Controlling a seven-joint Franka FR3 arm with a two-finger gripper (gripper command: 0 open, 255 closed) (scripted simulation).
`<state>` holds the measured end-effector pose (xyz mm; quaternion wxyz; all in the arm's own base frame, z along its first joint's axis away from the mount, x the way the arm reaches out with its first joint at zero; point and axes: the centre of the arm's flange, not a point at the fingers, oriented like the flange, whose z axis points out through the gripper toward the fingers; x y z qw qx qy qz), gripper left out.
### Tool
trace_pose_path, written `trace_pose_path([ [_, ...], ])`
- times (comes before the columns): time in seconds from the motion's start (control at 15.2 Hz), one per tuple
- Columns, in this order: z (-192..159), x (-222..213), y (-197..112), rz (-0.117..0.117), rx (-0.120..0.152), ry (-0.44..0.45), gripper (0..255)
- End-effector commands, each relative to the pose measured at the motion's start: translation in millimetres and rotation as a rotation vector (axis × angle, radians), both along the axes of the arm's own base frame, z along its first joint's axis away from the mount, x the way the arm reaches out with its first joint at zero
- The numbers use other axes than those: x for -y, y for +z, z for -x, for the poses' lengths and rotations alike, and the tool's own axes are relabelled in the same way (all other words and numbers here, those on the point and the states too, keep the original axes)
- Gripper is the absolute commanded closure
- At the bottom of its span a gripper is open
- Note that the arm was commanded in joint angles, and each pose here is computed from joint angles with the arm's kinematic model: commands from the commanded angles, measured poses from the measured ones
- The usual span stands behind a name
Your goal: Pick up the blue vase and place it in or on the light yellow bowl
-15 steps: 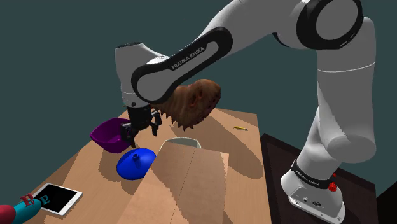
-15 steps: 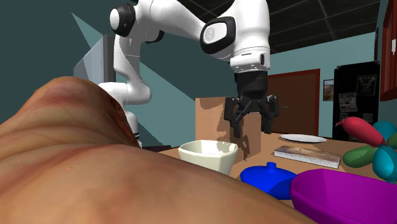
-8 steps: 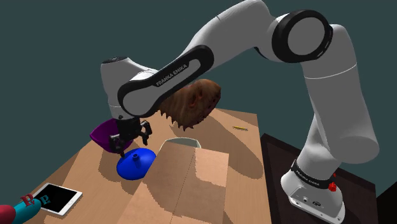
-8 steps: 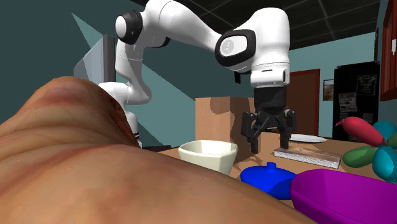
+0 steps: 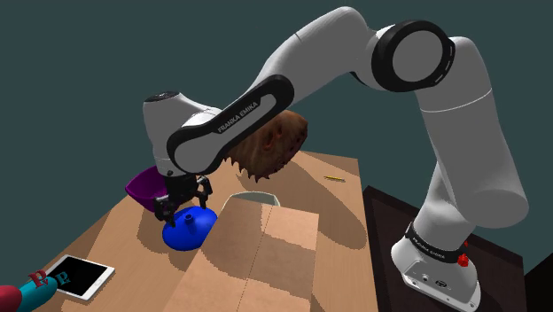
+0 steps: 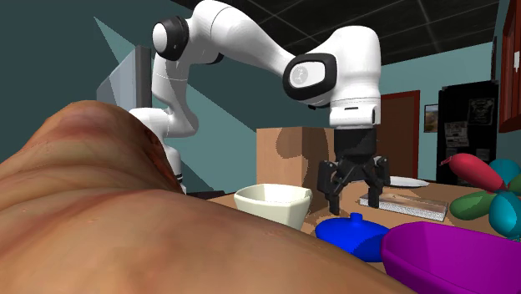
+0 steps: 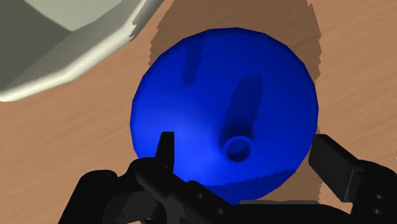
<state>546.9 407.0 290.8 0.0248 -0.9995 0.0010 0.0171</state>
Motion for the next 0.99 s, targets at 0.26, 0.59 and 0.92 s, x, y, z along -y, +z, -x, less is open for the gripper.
trace_pose_path([
  [0.26,0,0,0,0.0,0.0,0.0,255],
  [0.59,0,0,0,0.0,0.0,0.0,255],
  [0.92,0,0,10,0.0,0.0,0.0,255],
])
